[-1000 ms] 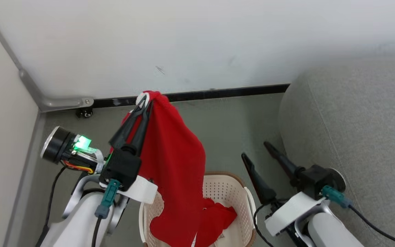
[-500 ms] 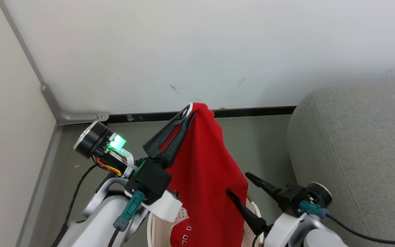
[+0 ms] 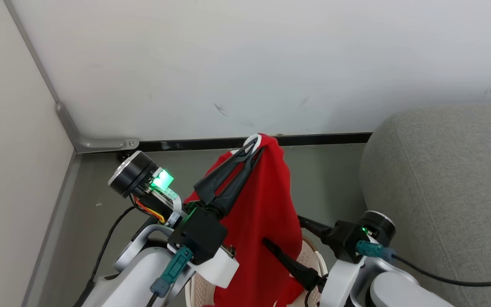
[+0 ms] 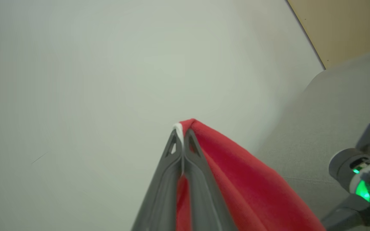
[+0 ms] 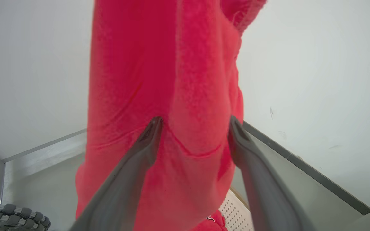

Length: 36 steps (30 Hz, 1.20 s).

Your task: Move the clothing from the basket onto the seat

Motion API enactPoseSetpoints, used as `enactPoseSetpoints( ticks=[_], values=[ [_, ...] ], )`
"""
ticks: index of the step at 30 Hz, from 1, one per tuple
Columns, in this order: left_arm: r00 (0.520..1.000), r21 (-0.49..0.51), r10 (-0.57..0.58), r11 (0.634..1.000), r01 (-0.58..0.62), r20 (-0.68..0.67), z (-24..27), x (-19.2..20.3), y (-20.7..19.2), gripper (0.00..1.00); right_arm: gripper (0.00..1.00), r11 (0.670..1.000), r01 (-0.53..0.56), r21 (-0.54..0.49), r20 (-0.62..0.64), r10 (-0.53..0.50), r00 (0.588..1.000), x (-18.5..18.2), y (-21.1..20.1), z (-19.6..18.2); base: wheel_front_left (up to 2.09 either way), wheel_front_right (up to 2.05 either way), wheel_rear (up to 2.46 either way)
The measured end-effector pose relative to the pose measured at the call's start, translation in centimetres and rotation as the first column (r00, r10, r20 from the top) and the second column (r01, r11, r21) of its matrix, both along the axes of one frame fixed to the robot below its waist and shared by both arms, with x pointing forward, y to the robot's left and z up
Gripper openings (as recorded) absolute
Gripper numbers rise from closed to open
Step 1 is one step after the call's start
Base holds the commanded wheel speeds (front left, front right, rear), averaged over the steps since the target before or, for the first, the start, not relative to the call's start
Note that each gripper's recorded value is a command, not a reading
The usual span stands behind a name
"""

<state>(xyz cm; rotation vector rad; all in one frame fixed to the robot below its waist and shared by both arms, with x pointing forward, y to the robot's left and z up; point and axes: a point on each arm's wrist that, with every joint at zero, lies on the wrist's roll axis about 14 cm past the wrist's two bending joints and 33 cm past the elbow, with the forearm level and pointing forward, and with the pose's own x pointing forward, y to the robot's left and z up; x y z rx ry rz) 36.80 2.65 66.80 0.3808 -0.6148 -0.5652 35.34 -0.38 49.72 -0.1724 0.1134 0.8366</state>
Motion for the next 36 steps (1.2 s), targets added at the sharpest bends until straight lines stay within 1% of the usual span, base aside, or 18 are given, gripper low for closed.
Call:
enactPoseSetpoints(
  ticks=[3,9,10,11,13,14,15,16,17,18,21,28,36],
  values=[
    [1.0,0.001,-0.009,1.0,0.009,-0.005,-0.1,-0.1,-0.2,0.0,1.0,1.0,-0.022,-0.009,-0.004,0.022,1.0,-0.1,0.4,0.1,0.0,0.0,0.0],
    [0.999,-0.021,-0.043,0.999,0.043,-0.028,-0.3,-0.3,-0.9,0.0,1.0,0.997,-0.077,-0.028,-0.049,0.076,0.996,-1.5,1.6,-1.1,0.0,0.0,0.0],
    [0.999,-0.021,-0.043,0.999,0.043,-0.028,-0.3,-0.3,-0.9,0.0,0.92,0.997,-0.077,-0.028,-0.049,0.076,0.996,-1.5,1.6,-1.1,0.0,0.0,0.0],
    [0.999,-0.022,-0.045,0.999,0.045,-0.028,-0.3,-0.3,-1.0,0.0,0.8,0.996,-0.081,-0.027,-0.046,0.08,0.996,-1.4,1.7,-1.0,0.0,0.0,0.0],
    [0.998,-0.033,-0.06,0.998,0.058,-0.036,-0.3,-0.3,-1.3,0.0,0.64,0.995,-0.09,-0.031,-0.033,0.089,0.996,-1.1,1.9,-0.6,0.0,0.0,0.0],
    [0.997,-0.035,-0.061,0.998,0.06,-0.038,-0.3,-0.3,-1.4,0.0,0.5,0.995,-0.093,-0.032,-0.025,0.092,0.995,-1.0,2.0,-0.4,0.0,0.0,0.0],
    [0.997,-0.038,-0.064,0.997,0.062,-0.04,-0.3,-0.3,-1.4,0.0,0.46,0.995,-0.095,-0.028,-0.015,0.095,0.995,-0.8,2.0,-0.1,0.0,0.0,0.0],
    [0.997,-0.043,-0.066,0.997,0.064,-0.044,-0.3,-0.3,-1.5,0.0,0.4,0.995,-0.097,-0.024,-0.006,0.096,0.995,-0.7,2.1,0.1,0.0,0.0,0.0],
    [0.997,-0.044,-0.067,0.997,0.065,-0.046,-0.4,-0.2,-1.5,0.0,0.28,0.995,-0.098,-0.025,-0.003,0.098,0.995,-0.6,2.1,0.2,0.0,0.0,0.0],
    [0.997,-0.045,-0.066,0.997,0.064,-0.051,-0.5,-0.1,-1.5,0.0,0.0,0.994,-0.102,-0.027,0.001,0.103,0.995,-0.5,2.2,0.2,0.0,0.0,0.0],
    [0.995,-0.052,-0.058,0.997,0.055,-0.075,-1.0,0.4,-1.2,0.0,0.0,0.994,-0.11,-0.027,0.004,0.11,0.994,-0.6,2.3,0.1,0.0,0.0,0.0],
    [0.982,-0.028,0.026,0.999,-0.032,-0.187,-4.4,2.7,1.5,0.0,0.0,0.996,-0.091,0.001,-0.032,0.091,0.995,-0.7,1.6,-0.6,0.0,0.0,0.0],
    [0.94,-0.022,0.077,0.996,-0.089,-0.333,-8.4,4.1,2.8,0.0,0.0,0.992,-0.017,0.128,-0.065,0.025,0.998,-0.5,0.3,0.3,0.0,0.0,0.0]
  ],
)
